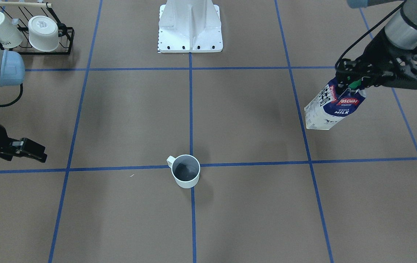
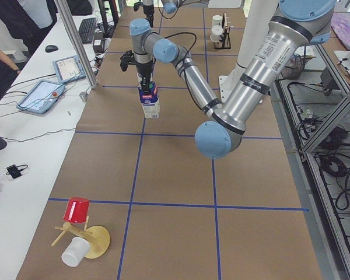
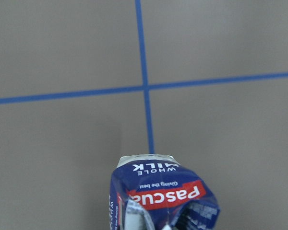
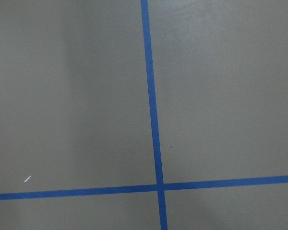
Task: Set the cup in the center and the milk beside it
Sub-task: 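Carry the Pascual milk carton with the left gripper beside the mug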
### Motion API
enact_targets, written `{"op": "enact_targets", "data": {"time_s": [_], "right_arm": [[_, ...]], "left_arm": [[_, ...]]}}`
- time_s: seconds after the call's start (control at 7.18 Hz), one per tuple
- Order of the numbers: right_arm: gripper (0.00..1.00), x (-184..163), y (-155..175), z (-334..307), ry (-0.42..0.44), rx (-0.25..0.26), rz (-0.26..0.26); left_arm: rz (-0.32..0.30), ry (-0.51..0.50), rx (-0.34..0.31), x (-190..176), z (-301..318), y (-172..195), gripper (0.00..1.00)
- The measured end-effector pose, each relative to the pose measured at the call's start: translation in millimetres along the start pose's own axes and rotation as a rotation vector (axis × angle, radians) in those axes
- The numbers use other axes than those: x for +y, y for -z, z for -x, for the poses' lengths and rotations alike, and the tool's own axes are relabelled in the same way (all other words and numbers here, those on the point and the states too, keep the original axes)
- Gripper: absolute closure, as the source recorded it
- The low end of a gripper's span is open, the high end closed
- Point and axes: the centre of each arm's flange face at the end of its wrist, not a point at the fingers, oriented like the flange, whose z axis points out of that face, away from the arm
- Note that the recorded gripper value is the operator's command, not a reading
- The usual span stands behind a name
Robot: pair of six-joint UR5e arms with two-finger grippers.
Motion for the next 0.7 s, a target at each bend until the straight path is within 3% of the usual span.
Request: {"op": "enact_targets", "data": {"time_s": [0.28, 0.7], "right_arm": [[0.0, -1, 1, -2, 0.001, 0.002, -0.004], [0.0, 0, 4, -2, 0.003, -0.002, -0.005]], "left_arm": [[-0.021, 0.076, 0.024, -30, -83, -27, 1.0], [-0.036, 0.122, 0.056, -56, -154, -62, 1.0]]}}
